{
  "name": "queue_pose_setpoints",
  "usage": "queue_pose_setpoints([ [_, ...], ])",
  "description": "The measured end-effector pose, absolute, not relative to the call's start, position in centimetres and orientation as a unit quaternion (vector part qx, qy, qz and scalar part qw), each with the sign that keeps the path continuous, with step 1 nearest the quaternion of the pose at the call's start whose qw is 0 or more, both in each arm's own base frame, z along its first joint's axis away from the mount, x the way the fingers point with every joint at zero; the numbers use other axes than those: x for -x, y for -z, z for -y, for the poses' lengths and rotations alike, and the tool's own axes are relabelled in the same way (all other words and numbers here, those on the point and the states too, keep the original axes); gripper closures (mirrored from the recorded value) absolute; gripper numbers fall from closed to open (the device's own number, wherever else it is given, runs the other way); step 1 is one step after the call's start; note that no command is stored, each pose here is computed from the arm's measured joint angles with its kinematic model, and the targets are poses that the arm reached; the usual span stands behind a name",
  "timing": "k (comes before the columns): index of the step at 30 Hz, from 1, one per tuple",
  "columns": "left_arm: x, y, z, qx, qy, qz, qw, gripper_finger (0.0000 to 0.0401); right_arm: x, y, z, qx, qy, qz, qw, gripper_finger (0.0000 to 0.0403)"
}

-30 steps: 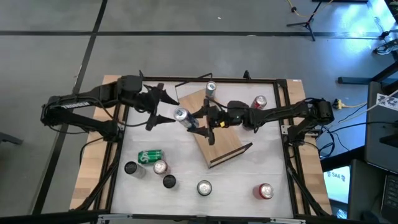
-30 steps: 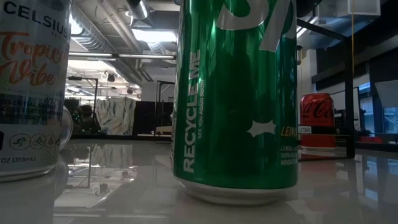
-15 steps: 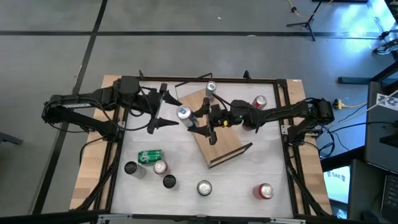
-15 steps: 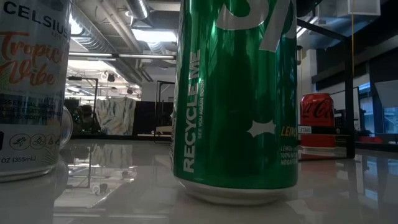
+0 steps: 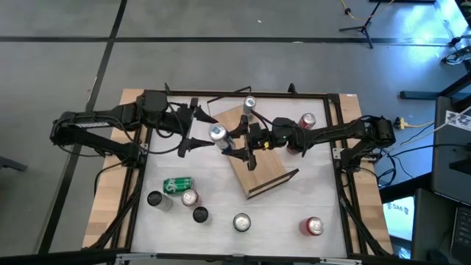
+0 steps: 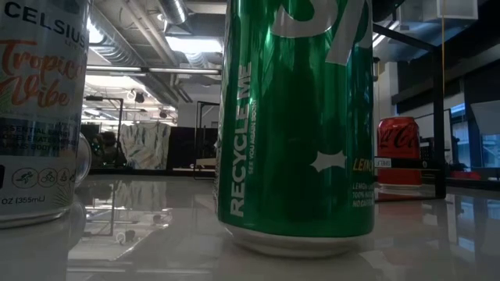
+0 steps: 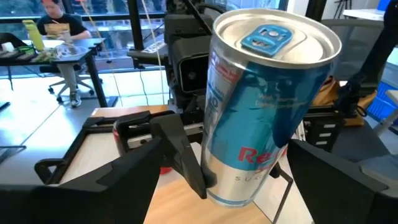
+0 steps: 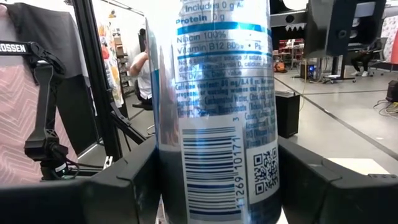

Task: Place canned beverage on shelf
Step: Put the blue soda can on the shelf aligned with the other blue soda can

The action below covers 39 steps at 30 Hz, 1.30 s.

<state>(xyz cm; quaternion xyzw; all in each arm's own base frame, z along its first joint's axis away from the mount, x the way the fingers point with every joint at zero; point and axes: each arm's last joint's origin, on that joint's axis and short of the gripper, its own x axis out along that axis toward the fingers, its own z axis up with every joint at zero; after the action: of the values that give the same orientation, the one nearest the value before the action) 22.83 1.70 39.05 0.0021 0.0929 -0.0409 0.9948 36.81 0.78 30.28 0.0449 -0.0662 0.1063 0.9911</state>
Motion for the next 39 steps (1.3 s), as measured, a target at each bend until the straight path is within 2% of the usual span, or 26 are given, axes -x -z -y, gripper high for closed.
queue_pose_setpoints([
  [9,-23.4,-38.6,-1.7,0.011,0.053,-0.105,0.993,0.006,-36.8,-30.3,-0.8,-0.044,-0.106,0.065,0.991,0.0162],
  [15,-24.2,-38.2,-1.9,0.052,0.01,-0.11,0.993,0.0043,-36.8,-30.3,-0.7,-0.045,-0.101,0.066,0.992,0.0162],
  [22,-24.7,-37.9,-1.5,0.027,0.065,-0.109,0.992,0.0046,-36.8,-30.1,-0.8,-0.045,-0.1,0.059,0.992,0.0162],
  [30,-25.9,-38.2,-0.9,-0.022,0.061,-0.07,0.995,0.0043,-36.9,-30.0,-0.7,-0.046,-0.086,0.054,0.994,0.0162],
  [39,-27.0,-37.5,-0.5,-0.058,0.069,-0.075,0.993,0.0042,-36.9,-29.9,-0.7,-0.047,-0.082,0.045,0.994,0.0162],
])
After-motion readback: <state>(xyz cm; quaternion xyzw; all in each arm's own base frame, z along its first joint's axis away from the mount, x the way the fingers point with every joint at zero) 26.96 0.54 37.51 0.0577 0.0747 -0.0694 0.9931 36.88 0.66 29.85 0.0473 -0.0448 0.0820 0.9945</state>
